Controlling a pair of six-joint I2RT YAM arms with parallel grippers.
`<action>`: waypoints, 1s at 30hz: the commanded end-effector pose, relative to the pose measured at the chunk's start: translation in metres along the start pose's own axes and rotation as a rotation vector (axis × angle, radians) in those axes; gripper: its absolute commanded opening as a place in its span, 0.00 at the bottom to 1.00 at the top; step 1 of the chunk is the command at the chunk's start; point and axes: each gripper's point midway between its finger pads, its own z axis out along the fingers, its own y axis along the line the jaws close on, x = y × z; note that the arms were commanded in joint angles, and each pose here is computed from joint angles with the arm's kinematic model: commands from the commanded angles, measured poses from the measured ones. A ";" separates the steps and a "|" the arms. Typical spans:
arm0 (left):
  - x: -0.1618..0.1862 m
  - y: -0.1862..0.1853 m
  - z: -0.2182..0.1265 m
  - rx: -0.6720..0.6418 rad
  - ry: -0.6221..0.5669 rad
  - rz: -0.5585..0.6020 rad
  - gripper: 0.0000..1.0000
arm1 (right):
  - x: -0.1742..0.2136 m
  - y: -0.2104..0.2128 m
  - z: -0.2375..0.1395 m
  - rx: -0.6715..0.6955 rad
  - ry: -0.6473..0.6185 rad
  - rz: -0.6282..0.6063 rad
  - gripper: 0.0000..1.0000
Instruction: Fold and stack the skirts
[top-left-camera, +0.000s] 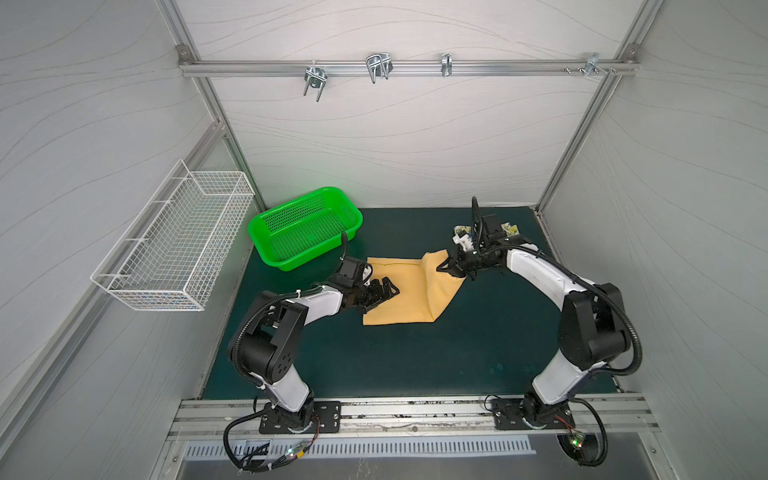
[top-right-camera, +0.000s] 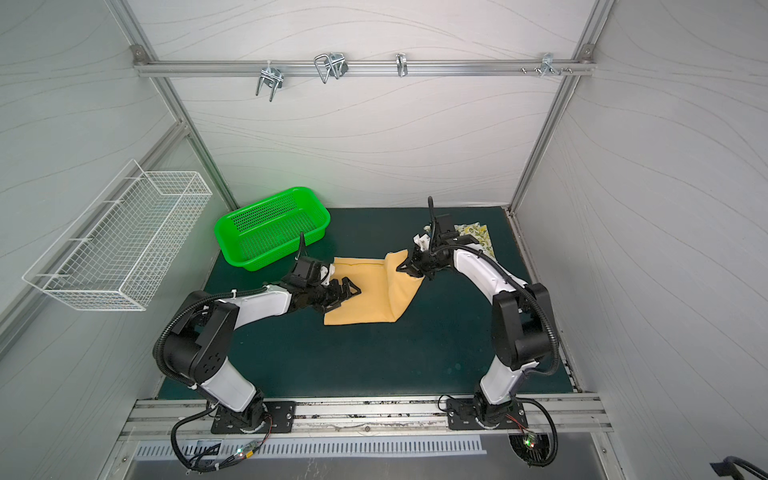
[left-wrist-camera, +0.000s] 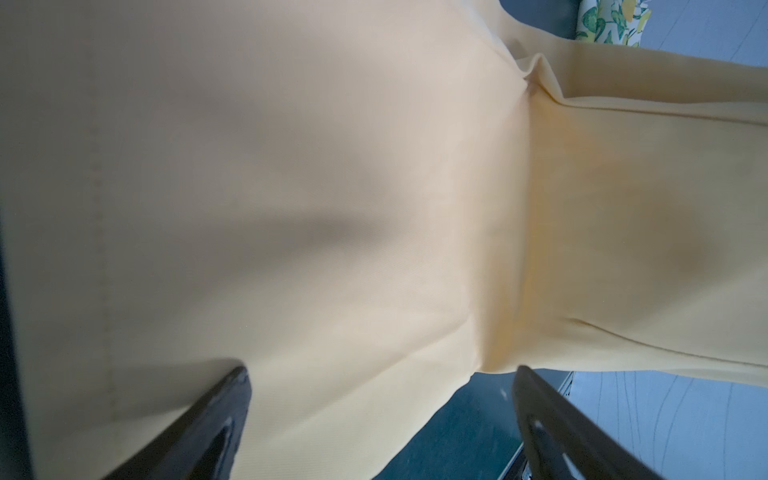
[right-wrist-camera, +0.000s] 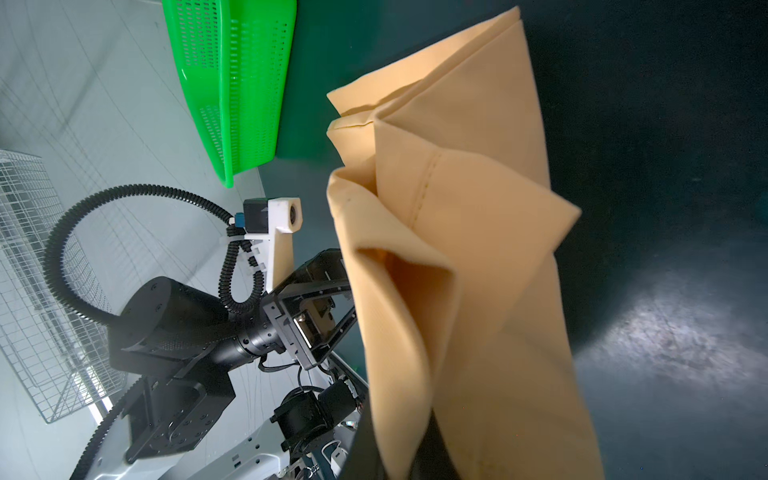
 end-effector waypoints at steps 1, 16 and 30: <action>0.002 0.002 0.003 0.007 0.014 0.008 0.99 | 0.001 0.011 0.015 -0.031 0.006 0.026 0.02; 0.004 -0.008 -0.001 0.064 0.010 0.028 0.99 | 0.007 0.007 0.088 -0.051 0.063 0.186 0.03; 0.013 -0.003 0.006 0.095 0.024 0.028 0.99 | 0.014 0.015 0.129 -0.062 0.096 0.253 0.08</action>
